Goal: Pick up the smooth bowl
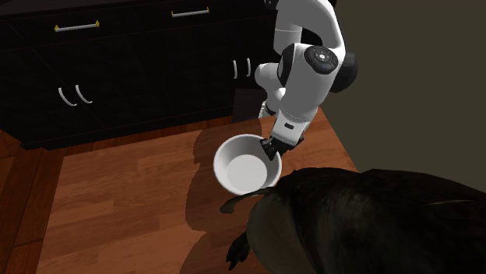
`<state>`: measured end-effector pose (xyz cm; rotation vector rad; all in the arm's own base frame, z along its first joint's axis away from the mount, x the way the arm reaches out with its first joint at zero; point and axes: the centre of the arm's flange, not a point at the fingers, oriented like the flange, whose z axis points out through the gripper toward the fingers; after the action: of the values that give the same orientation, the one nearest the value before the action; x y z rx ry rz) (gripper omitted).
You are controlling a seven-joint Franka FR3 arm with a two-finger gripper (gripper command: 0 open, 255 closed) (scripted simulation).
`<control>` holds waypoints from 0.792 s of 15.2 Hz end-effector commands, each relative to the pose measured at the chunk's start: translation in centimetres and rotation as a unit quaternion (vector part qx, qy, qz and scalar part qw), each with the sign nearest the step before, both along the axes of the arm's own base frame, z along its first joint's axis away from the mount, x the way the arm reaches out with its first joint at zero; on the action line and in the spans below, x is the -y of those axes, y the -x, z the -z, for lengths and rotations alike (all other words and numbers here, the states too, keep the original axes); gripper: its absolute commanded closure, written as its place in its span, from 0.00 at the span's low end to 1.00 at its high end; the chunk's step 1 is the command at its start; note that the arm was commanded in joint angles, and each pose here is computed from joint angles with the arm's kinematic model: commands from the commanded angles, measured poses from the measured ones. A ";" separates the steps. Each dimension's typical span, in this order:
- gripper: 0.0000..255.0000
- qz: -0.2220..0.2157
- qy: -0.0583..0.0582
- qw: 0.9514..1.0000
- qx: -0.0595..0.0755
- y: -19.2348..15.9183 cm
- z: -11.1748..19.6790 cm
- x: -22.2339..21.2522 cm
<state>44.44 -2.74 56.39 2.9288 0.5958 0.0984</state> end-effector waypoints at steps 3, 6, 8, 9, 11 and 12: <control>1.00 0.000 0.000 1.000 0.000 0.0 0.1 0.0; 1.00 0.000 0.000 1.000 0.000 0.0 -1.5 0.0; 1.00 0.000 0.000 1.000 0.000 0.0 -2.6 0.0; 1.00 0.000 0.000 1.000 0.000 0.0 -3.1 0.0; 1.00 0.000 0.000 1.000 0.000 0.0 -4.1 0.0; 1.00 0.000 0.000 1.000 0.000 0.0 -4.7 0.0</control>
<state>44.47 -2.70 60.54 2.9295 0.5960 0.0963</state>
